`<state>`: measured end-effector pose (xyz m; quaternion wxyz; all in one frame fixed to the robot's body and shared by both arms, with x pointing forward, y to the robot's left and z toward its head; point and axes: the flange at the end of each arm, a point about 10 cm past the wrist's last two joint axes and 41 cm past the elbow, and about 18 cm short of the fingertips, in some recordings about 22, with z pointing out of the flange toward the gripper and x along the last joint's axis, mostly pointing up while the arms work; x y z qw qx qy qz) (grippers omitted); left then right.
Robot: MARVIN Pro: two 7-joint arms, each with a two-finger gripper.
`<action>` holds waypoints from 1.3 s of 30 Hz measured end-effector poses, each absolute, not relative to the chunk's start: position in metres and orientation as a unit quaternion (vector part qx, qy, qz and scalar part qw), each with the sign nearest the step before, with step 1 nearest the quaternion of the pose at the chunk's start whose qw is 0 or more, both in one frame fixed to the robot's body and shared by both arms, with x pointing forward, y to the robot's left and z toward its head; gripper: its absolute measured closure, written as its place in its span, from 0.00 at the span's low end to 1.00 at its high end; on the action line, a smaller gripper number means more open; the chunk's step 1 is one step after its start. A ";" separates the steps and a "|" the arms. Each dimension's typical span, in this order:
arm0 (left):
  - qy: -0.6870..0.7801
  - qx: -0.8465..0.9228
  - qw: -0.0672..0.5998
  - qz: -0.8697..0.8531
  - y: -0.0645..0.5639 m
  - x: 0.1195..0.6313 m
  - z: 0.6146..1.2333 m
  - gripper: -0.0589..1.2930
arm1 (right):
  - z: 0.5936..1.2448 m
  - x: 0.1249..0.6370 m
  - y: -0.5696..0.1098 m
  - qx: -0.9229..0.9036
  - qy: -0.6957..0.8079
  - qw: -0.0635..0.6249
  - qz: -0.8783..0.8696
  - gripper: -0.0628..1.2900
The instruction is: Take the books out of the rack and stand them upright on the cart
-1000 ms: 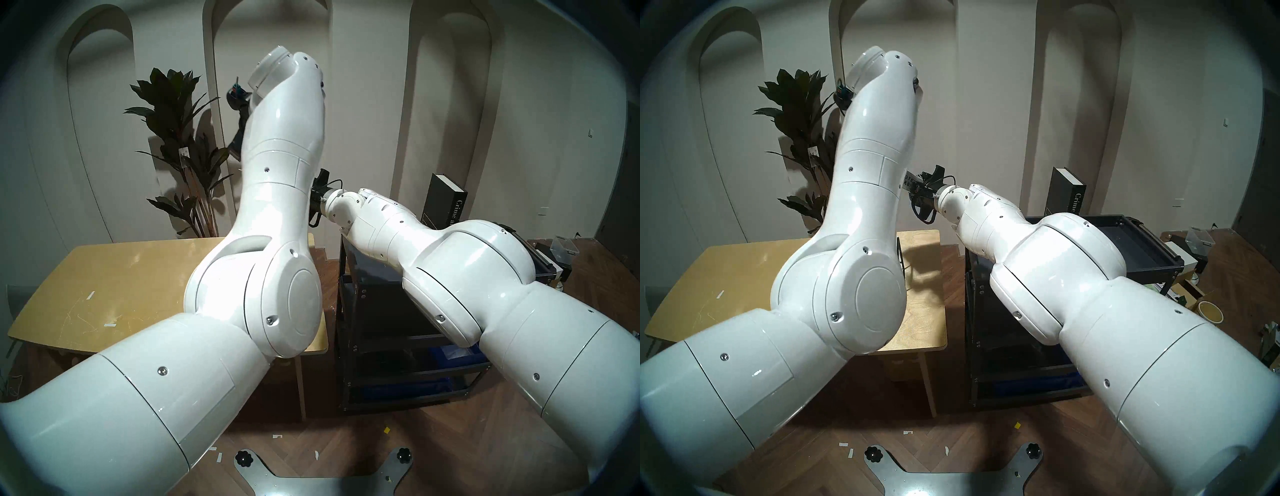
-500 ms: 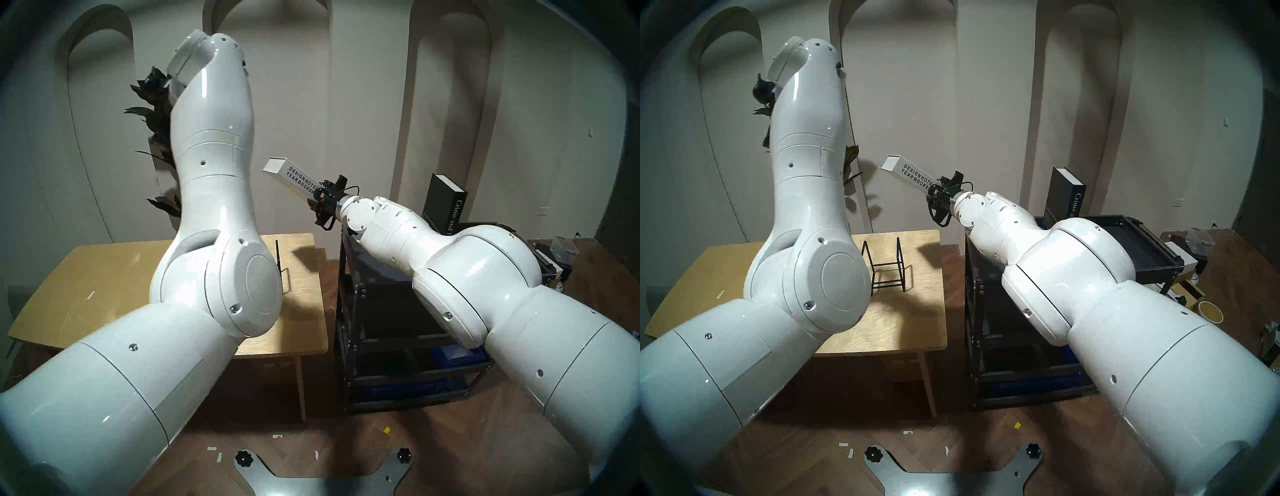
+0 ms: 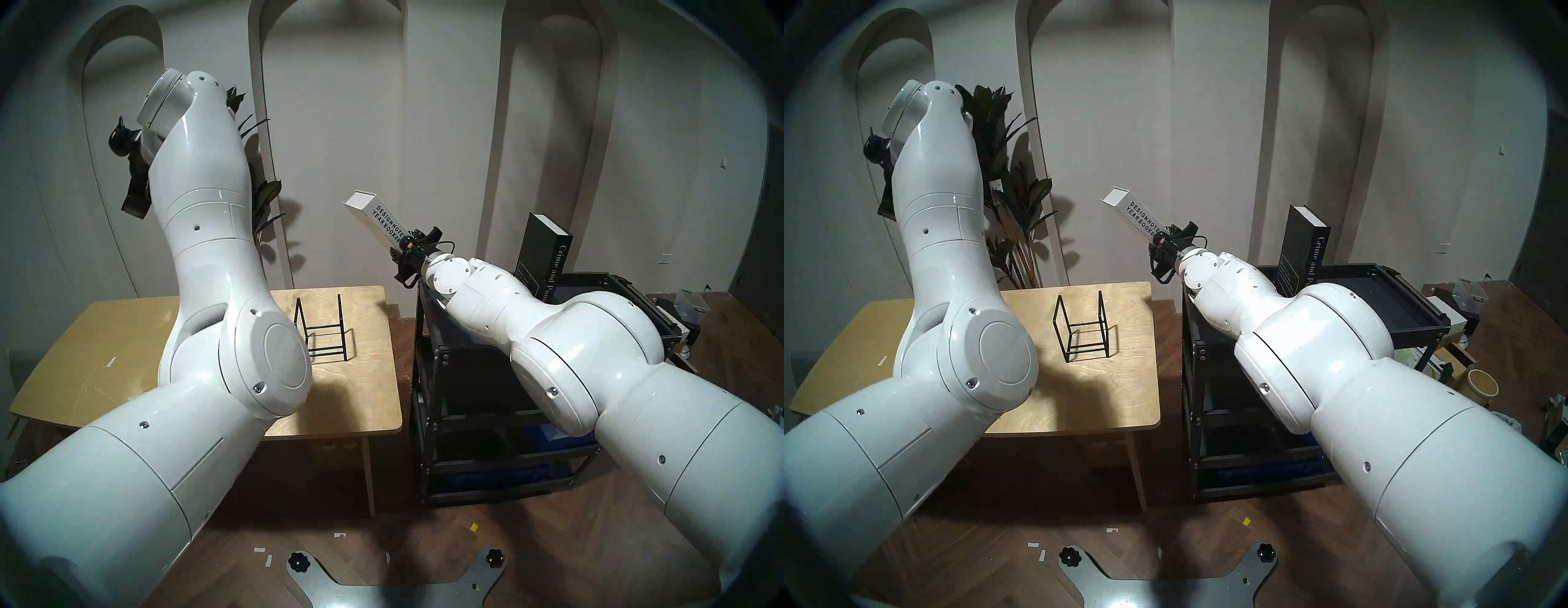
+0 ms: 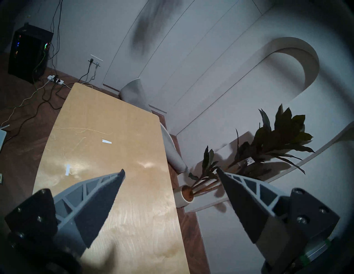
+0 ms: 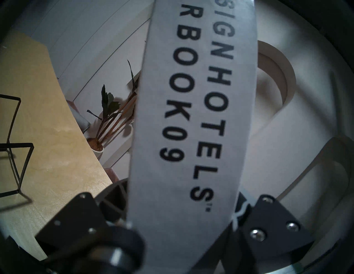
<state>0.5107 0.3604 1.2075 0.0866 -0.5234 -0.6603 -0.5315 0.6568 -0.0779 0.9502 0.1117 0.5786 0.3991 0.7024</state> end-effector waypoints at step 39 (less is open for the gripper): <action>-0.481 -0.623 0.051 -0.615 0.305 0.475 1.181 0.03 | 0.950 0.667 -0.119 0.683 0.195 0.056 0.701 0.51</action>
